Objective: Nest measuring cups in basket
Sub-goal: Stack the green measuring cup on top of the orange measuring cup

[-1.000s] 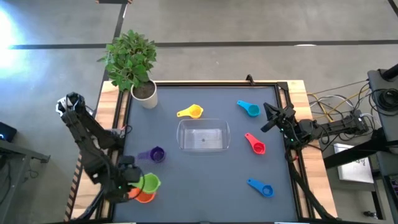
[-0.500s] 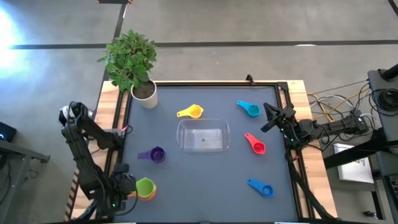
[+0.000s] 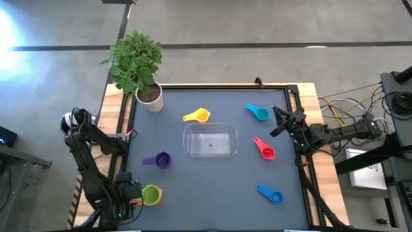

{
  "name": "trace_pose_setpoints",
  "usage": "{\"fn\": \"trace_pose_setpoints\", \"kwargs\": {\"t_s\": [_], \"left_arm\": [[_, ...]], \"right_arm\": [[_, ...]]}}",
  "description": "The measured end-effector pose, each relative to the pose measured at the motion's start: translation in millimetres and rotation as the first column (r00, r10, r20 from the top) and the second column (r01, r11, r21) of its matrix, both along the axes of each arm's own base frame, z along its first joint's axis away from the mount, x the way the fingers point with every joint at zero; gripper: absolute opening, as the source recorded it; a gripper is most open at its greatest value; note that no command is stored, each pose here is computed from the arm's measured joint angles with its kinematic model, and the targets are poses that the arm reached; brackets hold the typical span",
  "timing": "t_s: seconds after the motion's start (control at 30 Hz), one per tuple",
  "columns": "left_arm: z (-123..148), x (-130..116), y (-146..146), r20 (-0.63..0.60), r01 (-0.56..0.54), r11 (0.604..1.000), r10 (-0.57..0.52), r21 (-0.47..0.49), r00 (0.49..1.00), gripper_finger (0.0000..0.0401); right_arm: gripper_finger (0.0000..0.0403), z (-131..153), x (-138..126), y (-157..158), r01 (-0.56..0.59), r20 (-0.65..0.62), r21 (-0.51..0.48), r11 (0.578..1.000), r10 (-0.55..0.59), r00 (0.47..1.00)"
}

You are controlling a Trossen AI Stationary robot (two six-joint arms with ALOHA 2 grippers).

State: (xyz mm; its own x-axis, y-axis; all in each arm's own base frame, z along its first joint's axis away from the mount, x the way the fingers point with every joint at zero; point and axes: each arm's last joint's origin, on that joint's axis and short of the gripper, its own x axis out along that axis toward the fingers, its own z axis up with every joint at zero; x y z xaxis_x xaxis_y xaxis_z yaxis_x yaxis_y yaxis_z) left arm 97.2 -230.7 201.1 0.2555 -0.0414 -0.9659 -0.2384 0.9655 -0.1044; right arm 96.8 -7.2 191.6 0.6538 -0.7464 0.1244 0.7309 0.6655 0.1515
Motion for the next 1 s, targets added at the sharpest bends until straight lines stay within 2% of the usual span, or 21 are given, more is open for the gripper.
{"fn": "trace_pose_setpoints", "kwargs": {"t_s": [0.17, 0.5, 1.0], "left_arm": [[3.8, 0.2, -0.6, 0.01, -0.045, 0.998, 0.046, -0.047, 0.999, 0.0268], [-1.6, 7.0, 0.7, -0.001, -0.093, 0.995, 0.093, -0.024, 0.996, 0.0335], [-5.1, 8.9, 3.7, -0.003, -0.104, 0.995, 0.104, -0.01, 0.995, 0.0355]], "right_arm": [[0.0009, -0.1, 0.0, 0.0, 0.0, 0.0, 0.0, 1.0, 0.0, 1.0], [0.0009, -0.1, 0.0, 0.0, 0.0, 0.0, 0.0, 1.0, 0.0, 1.0], [0.0009, 0.0, 0.0, 0.0, 0.0, 0.0, 0.0, 1.0, 0.0, 1.0]]}}
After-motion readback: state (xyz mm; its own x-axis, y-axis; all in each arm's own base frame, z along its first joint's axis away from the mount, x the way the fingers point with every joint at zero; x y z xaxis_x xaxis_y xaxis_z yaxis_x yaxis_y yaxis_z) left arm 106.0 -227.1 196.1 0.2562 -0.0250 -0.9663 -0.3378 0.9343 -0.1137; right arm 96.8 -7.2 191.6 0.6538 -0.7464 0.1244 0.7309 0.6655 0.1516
